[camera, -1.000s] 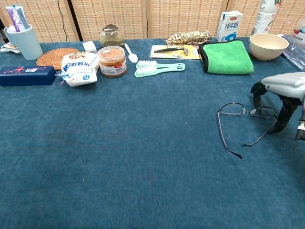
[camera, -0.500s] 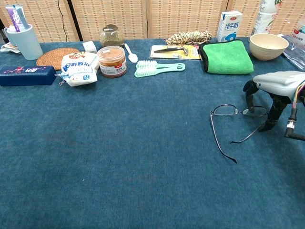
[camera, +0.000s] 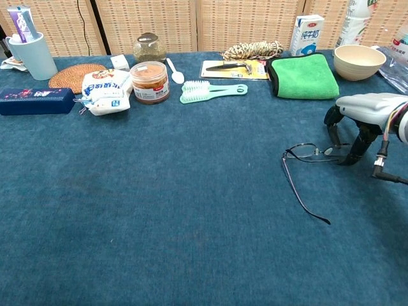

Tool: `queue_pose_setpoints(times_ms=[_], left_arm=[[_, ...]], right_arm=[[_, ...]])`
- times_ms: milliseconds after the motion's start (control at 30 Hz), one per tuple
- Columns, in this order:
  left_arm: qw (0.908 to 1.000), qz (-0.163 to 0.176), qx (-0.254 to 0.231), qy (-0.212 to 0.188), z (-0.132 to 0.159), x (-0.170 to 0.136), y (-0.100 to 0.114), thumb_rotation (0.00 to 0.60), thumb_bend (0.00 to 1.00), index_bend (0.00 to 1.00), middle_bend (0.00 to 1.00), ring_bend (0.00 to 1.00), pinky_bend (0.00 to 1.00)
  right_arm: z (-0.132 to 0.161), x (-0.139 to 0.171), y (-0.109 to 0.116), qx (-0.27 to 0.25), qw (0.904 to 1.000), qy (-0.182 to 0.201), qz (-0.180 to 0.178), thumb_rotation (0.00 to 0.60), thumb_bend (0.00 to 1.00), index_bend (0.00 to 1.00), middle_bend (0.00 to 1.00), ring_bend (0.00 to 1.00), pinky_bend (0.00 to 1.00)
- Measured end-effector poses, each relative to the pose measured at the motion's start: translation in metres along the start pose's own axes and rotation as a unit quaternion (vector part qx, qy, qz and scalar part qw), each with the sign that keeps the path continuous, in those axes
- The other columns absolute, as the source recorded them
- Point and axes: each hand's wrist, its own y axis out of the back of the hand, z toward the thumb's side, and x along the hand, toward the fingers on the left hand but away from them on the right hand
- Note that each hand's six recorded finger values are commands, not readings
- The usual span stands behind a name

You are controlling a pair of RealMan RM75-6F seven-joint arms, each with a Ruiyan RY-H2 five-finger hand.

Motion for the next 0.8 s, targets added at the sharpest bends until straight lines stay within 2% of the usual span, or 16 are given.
queue_pose_setpoints(times_ms=[267,533,800], left_arm=[[1.0,0.0,0.0,0.0,0.0,0.0,0.0,0.594,0.38,0.2,0.1,0.03,0.0],[1.0,0.0,-0.001,-0.003,0.003,0.0,0.0,0.592,0.38,0.2,0.1,0.03,0.0],[1.0,0.001,0.0,-0.006,0.005,-0.001,0.0,0.594,0.38,0.2,0.09,0.03,0.0]], right_arm=[[-0.006,-0.005,0.0,-0.005,0.9999,-0.011,-0.006,0.6,0.32,0.63,0.22,0.11,0.0],[-0.014,-0.01,0.009,0.003,0.9997,-0.01,-0.024,0.6,0.33,0.59,0.21,0.11,0.0],[-0.02,-0.011,0.018,0.034,0.9989,-0.002,-0.031,0.6,0.33,0.44,0.13,0.07,0.0]])
